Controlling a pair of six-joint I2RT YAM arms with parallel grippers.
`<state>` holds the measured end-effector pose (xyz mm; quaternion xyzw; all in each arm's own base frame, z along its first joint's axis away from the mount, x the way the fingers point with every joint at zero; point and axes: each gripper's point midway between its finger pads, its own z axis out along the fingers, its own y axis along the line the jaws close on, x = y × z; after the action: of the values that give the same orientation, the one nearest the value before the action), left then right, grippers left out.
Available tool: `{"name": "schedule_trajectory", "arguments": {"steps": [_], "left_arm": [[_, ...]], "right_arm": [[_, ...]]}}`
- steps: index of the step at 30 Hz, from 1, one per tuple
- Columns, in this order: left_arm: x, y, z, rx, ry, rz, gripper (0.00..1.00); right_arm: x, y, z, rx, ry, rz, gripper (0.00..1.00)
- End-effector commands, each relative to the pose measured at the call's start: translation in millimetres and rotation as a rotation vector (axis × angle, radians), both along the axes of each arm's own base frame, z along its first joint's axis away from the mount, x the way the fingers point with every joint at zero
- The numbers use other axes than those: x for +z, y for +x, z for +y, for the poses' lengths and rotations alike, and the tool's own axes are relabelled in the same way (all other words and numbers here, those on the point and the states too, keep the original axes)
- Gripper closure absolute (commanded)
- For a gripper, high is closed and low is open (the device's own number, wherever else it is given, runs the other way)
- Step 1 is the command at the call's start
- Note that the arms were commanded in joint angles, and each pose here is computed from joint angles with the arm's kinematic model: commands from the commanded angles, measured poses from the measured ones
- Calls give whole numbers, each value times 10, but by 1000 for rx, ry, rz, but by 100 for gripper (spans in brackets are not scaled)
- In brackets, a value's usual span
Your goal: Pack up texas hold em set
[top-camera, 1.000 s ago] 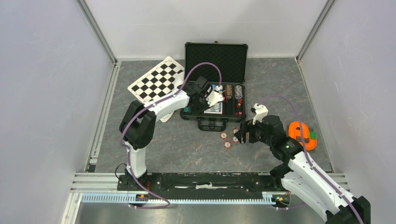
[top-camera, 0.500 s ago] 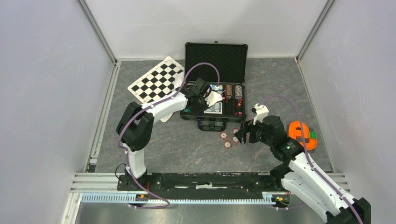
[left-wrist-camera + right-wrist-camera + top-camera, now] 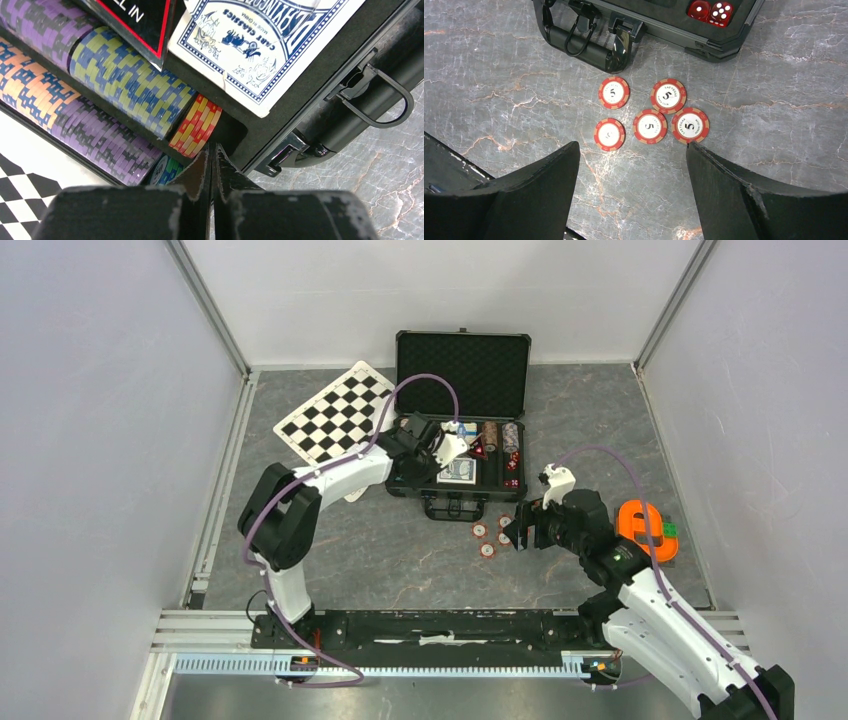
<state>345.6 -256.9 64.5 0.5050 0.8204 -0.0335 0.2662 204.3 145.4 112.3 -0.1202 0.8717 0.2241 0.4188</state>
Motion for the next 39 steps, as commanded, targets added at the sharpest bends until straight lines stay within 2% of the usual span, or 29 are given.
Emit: {"name": "schedule_trajectory", "arguments": {"steps": [1,5,8,11,16,19,26,32,39], "left_arm": [[239,135,-80,78,-132,-93,96],[217,137,-105,114,-207,-137,95],[222,107,-172,112,-286,-159,95],[231,113,-179,116,-320,-189,95],[230,137,-178,136,-330,-199,94],[294,179,-251,141,-379,-215,94],[257,208,-175,182,-375,-249,95],[217,181,-122,182,-366,-262,95],[341,167,-44,188,-361,-302,94]], "right_arm": [[0,13,-18,-14,6,-9,16],[-69,7,-36,0,-27,6,16],[-101,43,-128,-12,-107,23,16],[-110,68,-195,-18,-168,42,15],[-193,45,-192,-39,-160,83,16],[-245,56,-257,-74,-192,112,17],[-329,196,-413,-158,-312,167,23],[-466,282,-391,-136,-366,199,29],[-578,380,-358,-111,-420,217,30]]}}
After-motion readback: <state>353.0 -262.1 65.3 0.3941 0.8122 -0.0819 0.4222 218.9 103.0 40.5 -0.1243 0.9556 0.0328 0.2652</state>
